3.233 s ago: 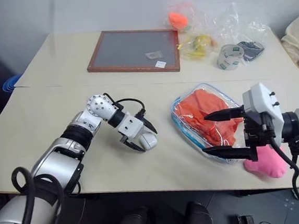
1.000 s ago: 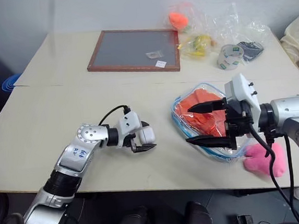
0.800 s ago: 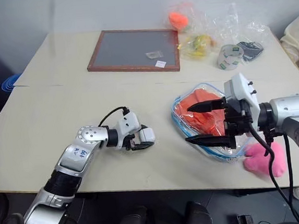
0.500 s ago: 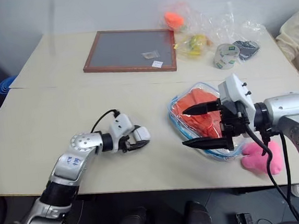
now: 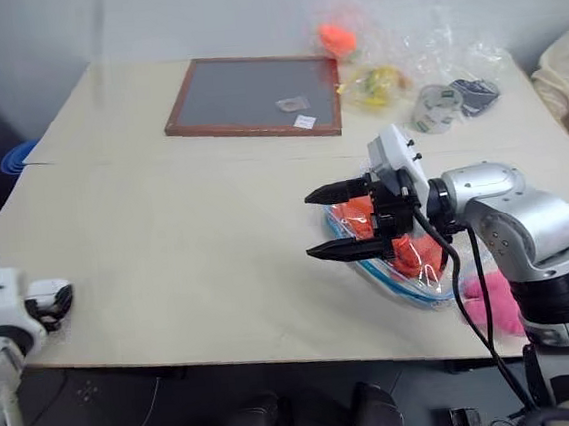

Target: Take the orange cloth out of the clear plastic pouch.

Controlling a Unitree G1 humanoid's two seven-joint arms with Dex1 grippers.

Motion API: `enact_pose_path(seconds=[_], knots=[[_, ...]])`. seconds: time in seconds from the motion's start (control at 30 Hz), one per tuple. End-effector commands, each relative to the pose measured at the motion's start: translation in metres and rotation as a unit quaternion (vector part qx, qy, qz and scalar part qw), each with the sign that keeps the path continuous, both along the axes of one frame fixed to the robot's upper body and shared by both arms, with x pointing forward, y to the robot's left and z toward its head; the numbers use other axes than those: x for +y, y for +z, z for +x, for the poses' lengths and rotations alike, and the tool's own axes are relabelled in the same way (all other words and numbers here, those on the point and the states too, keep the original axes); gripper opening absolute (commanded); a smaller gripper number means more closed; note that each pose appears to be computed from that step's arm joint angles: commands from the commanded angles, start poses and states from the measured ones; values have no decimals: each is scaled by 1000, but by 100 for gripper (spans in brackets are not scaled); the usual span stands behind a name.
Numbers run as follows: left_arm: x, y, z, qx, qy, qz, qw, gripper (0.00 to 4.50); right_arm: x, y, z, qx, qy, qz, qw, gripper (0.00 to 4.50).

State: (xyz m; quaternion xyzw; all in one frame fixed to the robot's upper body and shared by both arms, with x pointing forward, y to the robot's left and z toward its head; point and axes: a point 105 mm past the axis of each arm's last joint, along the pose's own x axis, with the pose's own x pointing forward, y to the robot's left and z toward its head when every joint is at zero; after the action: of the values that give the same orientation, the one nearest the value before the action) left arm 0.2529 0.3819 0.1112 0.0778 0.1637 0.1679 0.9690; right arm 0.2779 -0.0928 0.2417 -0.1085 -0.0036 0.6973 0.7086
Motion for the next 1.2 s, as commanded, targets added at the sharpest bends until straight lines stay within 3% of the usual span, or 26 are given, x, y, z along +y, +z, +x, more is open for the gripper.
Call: enact_pose_path(seconds=[0.03, 0.1, 0.23, 0.4, 0.5, 0.6, 0.7, 0.77, 0.87, 0.93, 1.07, 1.2], knots=[[28, 7, -16, -18, 50, 9, 999, 283, 2, 8, 3, -21, 16, 3, 1000, 450], [32, 7, -18, -25, 55, 4, 998, 354, 4, 7, 5, -21, 21, 1, 1000, 450], [37, 15, -29, -34, 65, 6, 997, 445, 3, 4, 6, -26, 24, -5, 999, 450], [41, 33, -46, -47, 57, 2, 997, 445, -4, 4, 10, -34, -1, -12, 999, 450], [32, 63, -46, -79, 6, -11, 997, 445, -12, 7, 12, -35, -30, -10, 999, 450], [-12, 109, -36, -103, -163, -20, 981, 445, -21, 4, 8, -38, -57, -17, 998, 450], [-79, 140, -37, -72, -366, -5, 928, 445, -28, 0, 3, -38, -91, -24, 995, 450], [-108, 146, -40, -46, -455, 4, 889, 445, -31, -4, 0, -41, -111, -30, 993, 450], [-176, 139, -52, 37, -639, 3, 768, 445, -36, -21, -6, -60, -170, -66, 981, 450], [-201, 130, -54, 70, -703, 27, 708, 445, -40, -35, -6, -74, -222, -89, 968, 450], [-232, 123, -45, 75, -765, 53, 637, 445, -46, -63, -4, -95, -321, -127, 934, 450], [-247, 122, -34, 68, -794, 69, 601, 445, -50, -82, -5, -113, -401, -156, 896, 450]])
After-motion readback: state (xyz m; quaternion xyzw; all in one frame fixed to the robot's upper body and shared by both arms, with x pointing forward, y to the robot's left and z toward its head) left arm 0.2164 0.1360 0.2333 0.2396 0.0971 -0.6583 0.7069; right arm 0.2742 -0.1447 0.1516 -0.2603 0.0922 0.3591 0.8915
